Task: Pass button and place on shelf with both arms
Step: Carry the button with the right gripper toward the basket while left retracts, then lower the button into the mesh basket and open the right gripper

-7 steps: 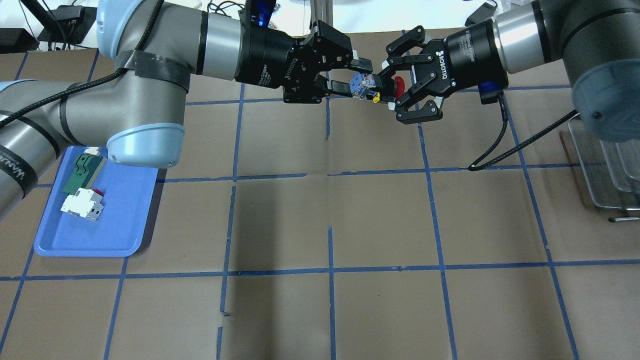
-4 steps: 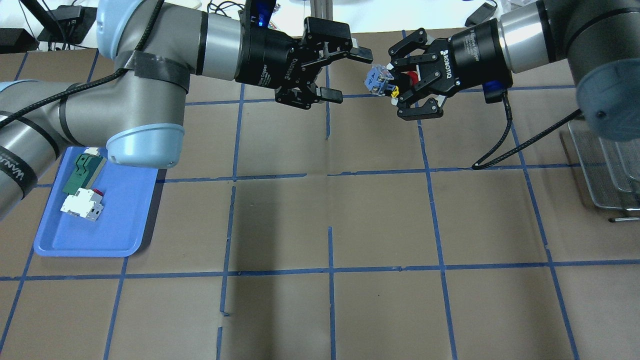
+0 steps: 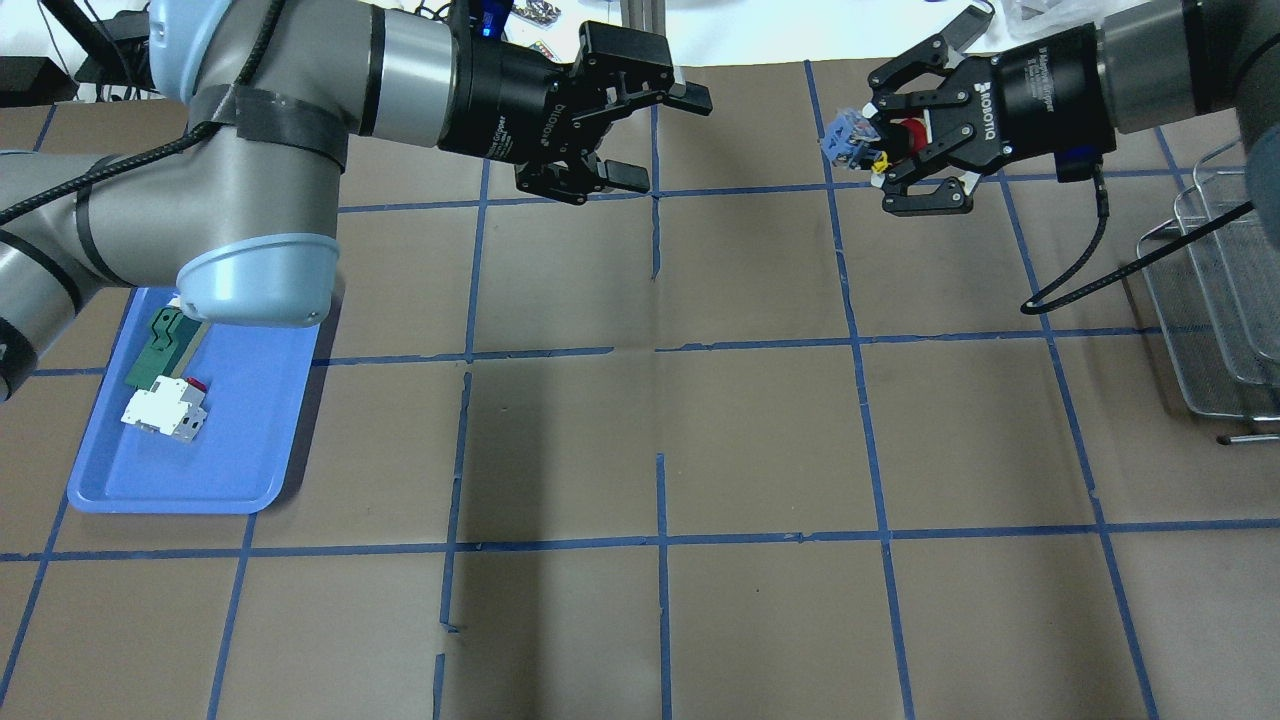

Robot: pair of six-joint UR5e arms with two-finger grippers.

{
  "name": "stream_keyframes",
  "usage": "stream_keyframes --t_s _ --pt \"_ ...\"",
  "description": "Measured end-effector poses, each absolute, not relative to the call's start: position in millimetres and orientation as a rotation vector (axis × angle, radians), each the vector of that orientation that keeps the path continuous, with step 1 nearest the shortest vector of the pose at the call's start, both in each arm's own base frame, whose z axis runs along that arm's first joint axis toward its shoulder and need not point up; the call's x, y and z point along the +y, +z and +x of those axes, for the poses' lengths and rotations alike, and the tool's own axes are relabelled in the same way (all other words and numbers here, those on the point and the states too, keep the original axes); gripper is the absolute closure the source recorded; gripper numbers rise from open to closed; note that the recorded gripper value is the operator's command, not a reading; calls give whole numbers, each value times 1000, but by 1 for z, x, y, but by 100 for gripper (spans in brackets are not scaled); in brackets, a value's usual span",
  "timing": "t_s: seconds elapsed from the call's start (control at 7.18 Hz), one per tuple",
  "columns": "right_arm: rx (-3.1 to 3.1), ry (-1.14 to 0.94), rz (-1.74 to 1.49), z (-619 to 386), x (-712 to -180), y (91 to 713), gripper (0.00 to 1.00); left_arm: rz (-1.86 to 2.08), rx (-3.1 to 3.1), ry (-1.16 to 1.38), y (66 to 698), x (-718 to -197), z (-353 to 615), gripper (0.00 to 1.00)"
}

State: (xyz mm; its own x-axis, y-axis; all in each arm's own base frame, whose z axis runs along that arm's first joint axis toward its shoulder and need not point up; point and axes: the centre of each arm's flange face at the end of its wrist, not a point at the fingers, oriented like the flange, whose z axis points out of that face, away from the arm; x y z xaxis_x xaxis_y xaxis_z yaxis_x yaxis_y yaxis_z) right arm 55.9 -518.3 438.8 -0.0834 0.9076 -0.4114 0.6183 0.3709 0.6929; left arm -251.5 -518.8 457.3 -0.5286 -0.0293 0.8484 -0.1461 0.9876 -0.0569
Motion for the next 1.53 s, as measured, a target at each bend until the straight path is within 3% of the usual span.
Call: stream_keyframes --t_s 0.56,0.98,1.53 --pt "2273 85 983 -25 -512 420 100 157 -2431 215 451 -537 -213 0" --pt "2663 -73 612 -109 -496 421 100 185 -2809 113 464 -534 -182 0" --pt "3034 -49 167 -201 -541 432 100 0 -3096 44 463 -515 -155 0"
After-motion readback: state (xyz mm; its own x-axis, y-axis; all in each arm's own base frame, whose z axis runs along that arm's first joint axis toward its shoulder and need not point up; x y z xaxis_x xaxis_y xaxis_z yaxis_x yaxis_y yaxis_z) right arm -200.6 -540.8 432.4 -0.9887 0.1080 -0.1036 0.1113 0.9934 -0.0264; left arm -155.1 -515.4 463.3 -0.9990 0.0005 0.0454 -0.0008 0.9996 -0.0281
